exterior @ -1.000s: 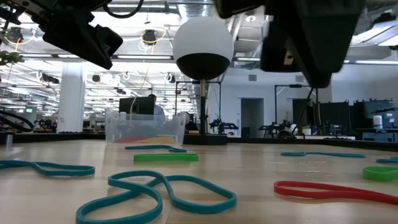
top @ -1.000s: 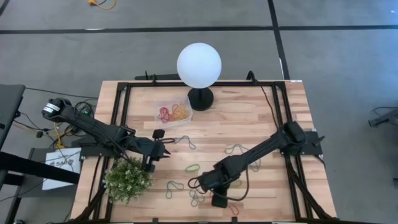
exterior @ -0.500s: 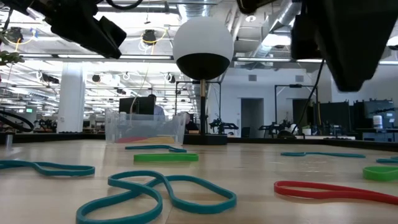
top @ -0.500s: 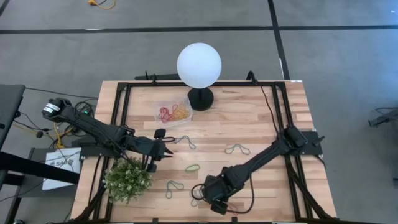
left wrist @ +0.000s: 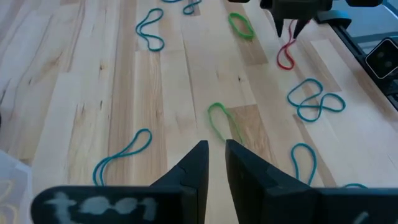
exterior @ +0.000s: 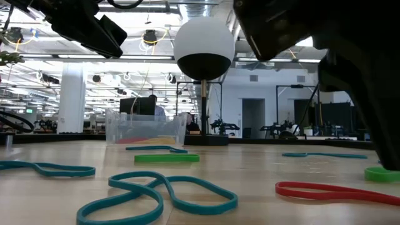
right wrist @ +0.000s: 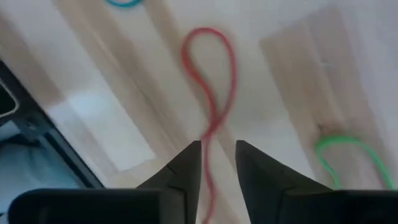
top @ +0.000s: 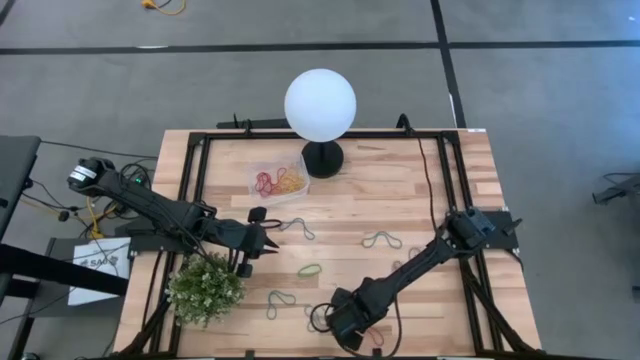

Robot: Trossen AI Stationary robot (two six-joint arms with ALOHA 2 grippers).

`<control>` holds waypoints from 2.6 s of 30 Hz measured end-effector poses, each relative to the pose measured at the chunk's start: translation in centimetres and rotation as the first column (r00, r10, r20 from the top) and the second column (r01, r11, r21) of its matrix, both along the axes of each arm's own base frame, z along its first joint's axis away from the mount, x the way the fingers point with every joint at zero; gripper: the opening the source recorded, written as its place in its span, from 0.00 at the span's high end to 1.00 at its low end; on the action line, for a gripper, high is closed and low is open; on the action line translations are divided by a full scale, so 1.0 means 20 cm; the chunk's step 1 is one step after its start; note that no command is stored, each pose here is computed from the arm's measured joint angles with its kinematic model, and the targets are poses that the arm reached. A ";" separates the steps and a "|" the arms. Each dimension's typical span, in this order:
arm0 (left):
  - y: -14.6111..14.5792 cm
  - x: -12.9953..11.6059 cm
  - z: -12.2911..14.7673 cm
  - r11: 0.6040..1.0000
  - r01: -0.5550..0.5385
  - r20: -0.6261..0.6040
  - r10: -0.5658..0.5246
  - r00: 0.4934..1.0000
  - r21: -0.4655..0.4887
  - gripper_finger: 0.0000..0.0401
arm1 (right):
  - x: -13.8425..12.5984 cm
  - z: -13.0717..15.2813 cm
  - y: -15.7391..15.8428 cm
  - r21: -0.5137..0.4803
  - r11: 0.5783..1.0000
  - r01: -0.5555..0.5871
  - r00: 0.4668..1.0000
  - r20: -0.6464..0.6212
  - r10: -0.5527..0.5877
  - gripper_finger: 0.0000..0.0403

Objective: Pick and place items into bin
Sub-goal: Put the red rubber band into the transparent bin

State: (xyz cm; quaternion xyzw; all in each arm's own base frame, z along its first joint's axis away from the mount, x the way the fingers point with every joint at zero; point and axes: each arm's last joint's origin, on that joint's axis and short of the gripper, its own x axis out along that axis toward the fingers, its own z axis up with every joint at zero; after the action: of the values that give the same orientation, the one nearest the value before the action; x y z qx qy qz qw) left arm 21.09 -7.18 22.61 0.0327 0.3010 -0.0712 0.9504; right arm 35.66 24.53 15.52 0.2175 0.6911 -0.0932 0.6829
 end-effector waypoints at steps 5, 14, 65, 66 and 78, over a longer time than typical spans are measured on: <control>0.00 0.00 0.00 1.000 -0.012 -0.002 0.012 1.000 -0.018 0.89 | 0.01 -0.03 0.01 0.003 1.000 0.028 1.000 0.003 -0.028 0.76; -0.01 0.01 -0.02 1.000 -0.014 -0.016 0.014 1.000 -0.012 0.89 | 0.00 -0.09 0.05 -0.044 0.999 0.012 1.000 -0.002 -0.012 0.76; -0.02 -0.26 0.22 0.890 -0.400 0.309 0.326 0.893 0.220 0.89 | 0.74 0.31 -1.45 -0.702 0.697 0.142 0.629 0.608 0.484 1.00; -0.03 -0.27 0.22 0.893 -0.394 0.312 0.319 0.895 0.217 0.89 | 0.75 0.27 -1.45 -0.704 0.696 0.142 0.634 0.605 0.482 1.00; -0.05 -0.28 0.22 0.888 -0.403 0.326 0.322 0.889 0.221 0.89 | 0.91 0.04 -1.47 -0.682 0.706 0.192 0.574 0.662 0.483 1.00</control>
State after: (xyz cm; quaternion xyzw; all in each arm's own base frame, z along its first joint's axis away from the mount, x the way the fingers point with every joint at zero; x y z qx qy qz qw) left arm 15.46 -8.21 26.97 0.1202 0.1710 0.1584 0.9650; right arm 53.83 -4.92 16.22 -0.0996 0.2320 -0.1724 0.9521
